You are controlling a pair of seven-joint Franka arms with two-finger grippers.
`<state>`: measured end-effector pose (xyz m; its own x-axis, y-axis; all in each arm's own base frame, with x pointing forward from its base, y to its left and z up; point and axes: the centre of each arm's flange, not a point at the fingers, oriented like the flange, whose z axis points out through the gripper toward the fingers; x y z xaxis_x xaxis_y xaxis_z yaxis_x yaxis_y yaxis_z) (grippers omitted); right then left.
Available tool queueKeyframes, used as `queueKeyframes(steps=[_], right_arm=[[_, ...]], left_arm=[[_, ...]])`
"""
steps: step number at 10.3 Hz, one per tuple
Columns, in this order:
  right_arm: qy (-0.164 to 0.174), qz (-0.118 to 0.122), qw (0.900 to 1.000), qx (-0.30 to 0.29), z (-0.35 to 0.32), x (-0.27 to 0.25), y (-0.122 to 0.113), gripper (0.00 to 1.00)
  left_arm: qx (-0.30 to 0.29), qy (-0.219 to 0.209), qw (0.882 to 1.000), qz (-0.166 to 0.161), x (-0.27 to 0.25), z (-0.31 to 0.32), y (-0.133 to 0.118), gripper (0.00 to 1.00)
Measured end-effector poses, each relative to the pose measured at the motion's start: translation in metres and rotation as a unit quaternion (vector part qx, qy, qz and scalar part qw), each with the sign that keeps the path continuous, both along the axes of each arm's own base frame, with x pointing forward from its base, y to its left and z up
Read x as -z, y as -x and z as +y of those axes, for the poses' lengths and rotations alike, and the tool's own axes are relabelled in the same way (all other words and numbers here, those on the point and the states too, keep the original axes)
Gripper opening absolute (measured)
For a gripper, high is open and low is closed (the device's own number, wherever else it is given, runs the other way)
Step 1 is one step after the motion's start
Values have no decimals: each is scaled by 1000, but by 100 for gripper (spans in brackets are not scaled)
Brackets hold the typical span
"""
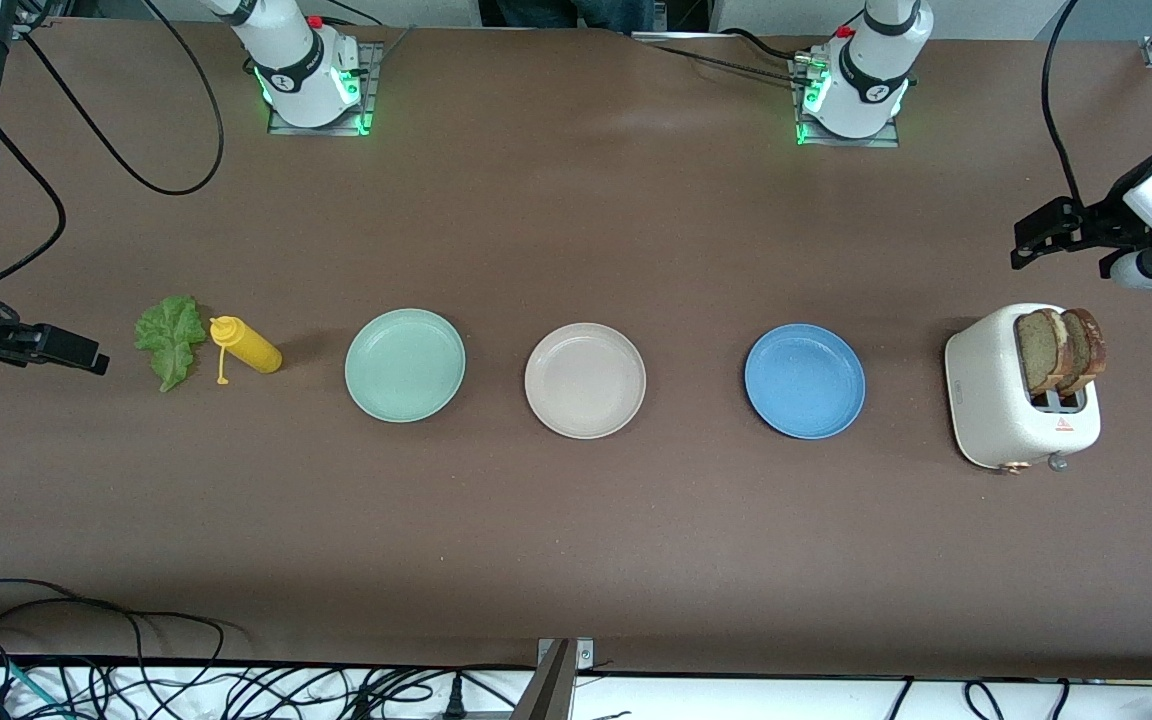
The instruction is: Make sandwich on beige plate with both arms
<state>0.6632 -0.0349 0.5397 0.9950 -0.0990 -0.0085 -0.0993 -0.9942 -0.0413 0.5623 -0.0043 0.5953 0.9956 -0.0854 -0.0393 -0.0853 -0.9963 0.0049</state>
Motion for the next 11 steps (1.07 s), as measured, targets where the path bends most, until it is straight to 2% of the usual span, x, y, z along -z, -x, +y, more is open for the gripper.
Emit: queueKeyframes(steps=[11], right_arm=[[0, 0, 1000, 0, 0, 0, 0, 100]], left_arm=[[-7, 0, 1000, 0, 0, 8, 0, 100]])
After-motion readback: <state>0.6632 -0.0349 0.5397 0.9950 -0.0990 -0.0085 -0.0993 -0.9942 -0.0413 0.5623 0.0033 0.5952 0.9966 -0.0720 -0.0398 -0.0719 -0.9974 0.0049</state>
